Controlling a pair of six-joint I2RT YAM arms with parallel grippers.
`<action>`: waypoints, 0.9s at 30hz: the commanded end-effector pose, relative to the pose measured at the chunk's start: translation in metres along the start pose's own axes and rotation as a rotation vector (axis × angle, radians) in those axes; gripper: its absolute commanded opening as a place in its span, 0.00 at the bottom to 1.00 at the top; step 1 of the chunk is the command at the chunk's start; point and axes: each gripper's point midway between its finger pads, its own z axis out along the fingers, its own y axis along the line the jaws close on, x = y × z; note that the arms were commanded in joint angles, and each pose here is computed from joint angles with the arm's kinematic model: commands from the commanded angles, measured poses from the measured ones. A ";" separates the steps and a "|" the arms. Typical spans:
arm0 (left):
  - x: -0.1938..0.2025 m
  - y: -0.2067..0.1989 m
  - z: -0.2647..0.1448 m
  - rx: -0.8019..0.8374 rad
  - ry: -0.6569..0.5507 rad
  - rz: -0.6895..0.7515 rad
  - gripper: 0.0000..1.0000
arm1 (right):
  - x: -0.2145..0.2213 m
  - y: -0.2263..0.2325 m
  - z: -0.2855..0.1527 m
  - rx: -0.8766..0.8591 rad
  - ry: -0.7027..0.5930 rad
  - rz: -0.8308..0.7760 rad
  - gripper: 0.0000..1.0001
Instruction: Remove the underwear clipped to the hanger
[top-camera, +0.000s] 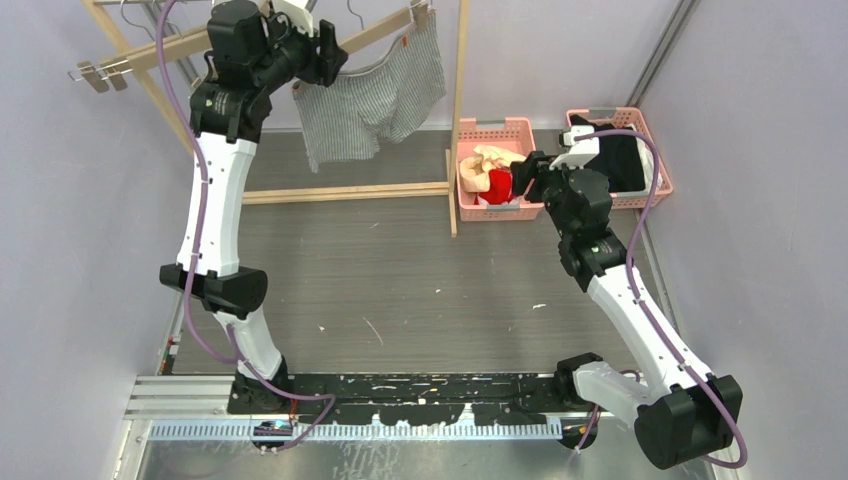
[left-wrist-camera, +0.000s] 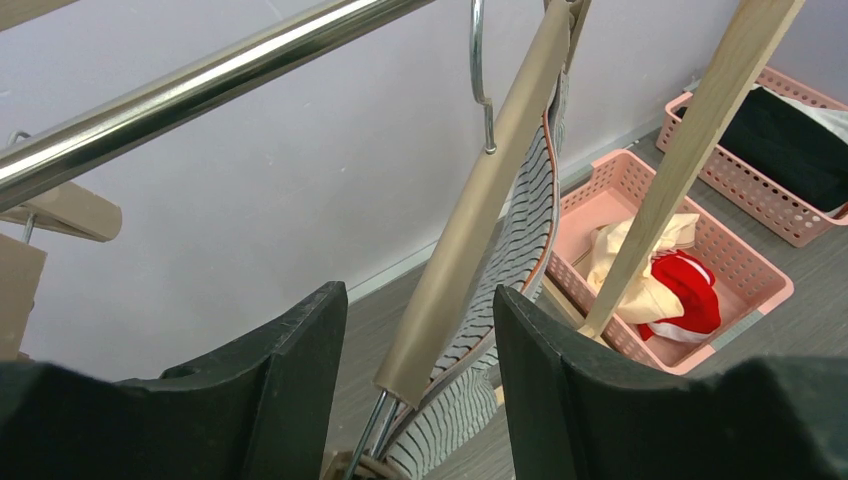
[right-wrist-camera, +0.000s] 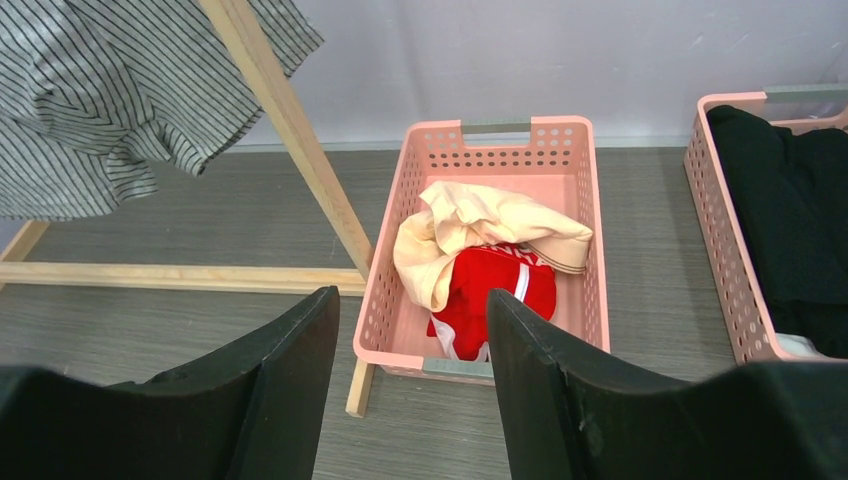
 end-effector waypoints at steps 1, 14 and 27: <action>-0.021 0.009 0.007 -0.060 -0.076 0.057 0.58 | -0.013 0.009 -0.004 -0.036 -0.043 -0.011 0.61; -0.003 0.013 0.023 -0.075 -0.035 0.051 0.27 | -0.011 0.013 -0.002 -0.046 -0.041 -0.018 0.56; -0.016 0.011 0.022 -0.071 -0.088 0.052 0.04 | 0.008 0.017 0.004 -0.057 0.002 -0.019 0.56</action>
